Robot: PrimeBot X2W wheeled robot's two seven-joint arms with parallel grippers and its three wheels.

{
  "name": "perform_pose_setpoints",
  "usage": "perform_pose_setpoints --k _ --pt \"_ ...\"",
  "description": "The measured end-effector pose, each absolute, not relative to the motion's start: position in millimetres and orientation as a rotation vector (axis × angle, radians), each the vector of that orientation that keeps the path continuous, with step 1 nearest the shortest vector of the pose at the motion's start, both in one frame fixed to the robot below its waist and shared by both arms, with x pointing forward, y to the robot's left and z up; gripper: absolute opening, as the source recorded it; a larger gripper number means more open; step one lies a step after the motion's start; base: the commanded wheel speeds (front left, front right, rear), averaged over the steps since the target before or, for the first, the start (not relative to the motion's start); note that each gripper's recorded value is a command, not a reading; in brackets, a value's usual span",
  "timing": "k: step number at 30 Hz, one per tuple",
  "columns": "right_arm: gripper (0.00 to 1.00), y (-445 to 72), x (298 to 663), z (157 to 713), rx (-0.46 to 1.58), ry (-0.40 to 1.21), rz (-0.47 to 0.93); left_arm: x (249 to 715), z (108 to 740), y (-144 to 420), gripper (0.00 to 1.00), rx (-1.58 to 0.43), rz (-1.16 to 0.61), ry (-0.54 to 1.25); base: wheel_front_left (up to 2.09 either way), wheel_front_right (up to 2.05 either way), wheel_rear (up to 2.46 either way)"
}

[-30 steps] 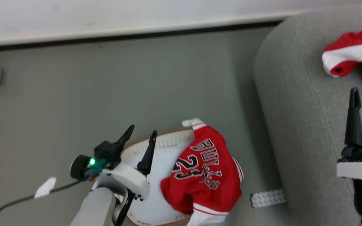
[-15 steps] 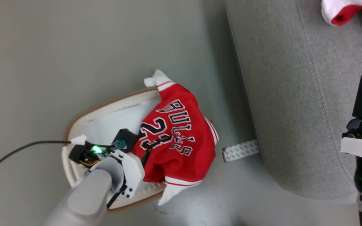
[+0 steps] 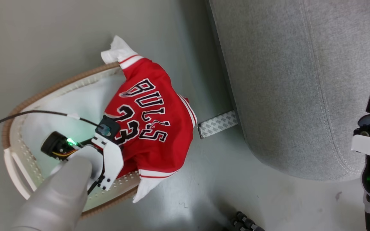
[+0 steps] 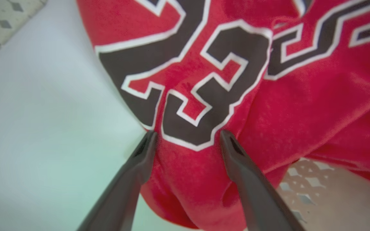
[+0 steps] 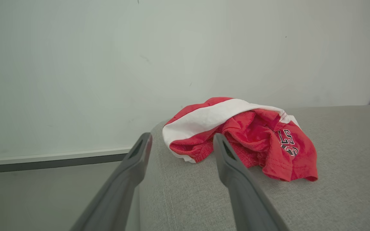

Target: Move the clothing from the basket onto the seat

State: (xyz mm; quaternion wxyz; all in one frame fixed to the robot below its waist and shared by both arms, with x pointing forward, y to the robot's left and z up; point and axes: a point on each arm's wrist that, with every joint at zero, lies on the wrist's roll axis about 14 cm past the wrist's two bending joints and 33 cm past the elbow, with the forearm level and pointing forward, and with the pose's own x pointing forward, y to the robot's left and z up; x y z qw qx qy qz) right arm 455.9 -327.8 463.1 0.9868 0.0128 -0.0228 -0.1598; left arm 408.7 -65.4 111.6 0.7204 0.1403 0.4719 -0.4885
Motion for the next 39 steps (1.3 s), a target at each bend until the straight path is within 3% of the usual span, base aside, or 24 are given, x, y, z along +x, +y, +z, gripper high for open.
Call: perform_pose_setpoints --k 6,7,8,9,20,28,39 --pt "1.00 -336 448 453 0.031 -0.019 -0.355 401 94 -61 1.00 0.380 -1.106 1.115 0.00 0.00 0.00" --pt "1.00 -336 448 452 0.034 -0.018 -0.357 401 93 -60 0.73 0.379 -1.105 1.121 0.00 0.00 0.00" --pt "1.00 -336 448 451 0.035 -0.017 -0.357 401 93 -60 0.28 0.381 -1.107 1.123 0.00 0.00 0.00" --pt "1.00 -336 448 450 0.039 -0.017 -0.358 400 92 -61 0.00 0.382 -1.112 1.119 0.00 0.00 0.00" --pt "1.00 -337 452 473 0.056 -0.076 -0.354 423 120 -71 0.00 0.308 -1.095 0.982 0.00 0.00 0.00" --pt "1.00 -333 443 516 0.042 -0.175 -0.337 422 190 -88 0.00 0.202 -1.075 0.835 0.00 0.00 0.00" --pt "1.00 -316 402 552 0.123 -0.250 -0.298 413 330 -112 0.00 0.023 -1.037 0.521 0.00 0.00 0.00"
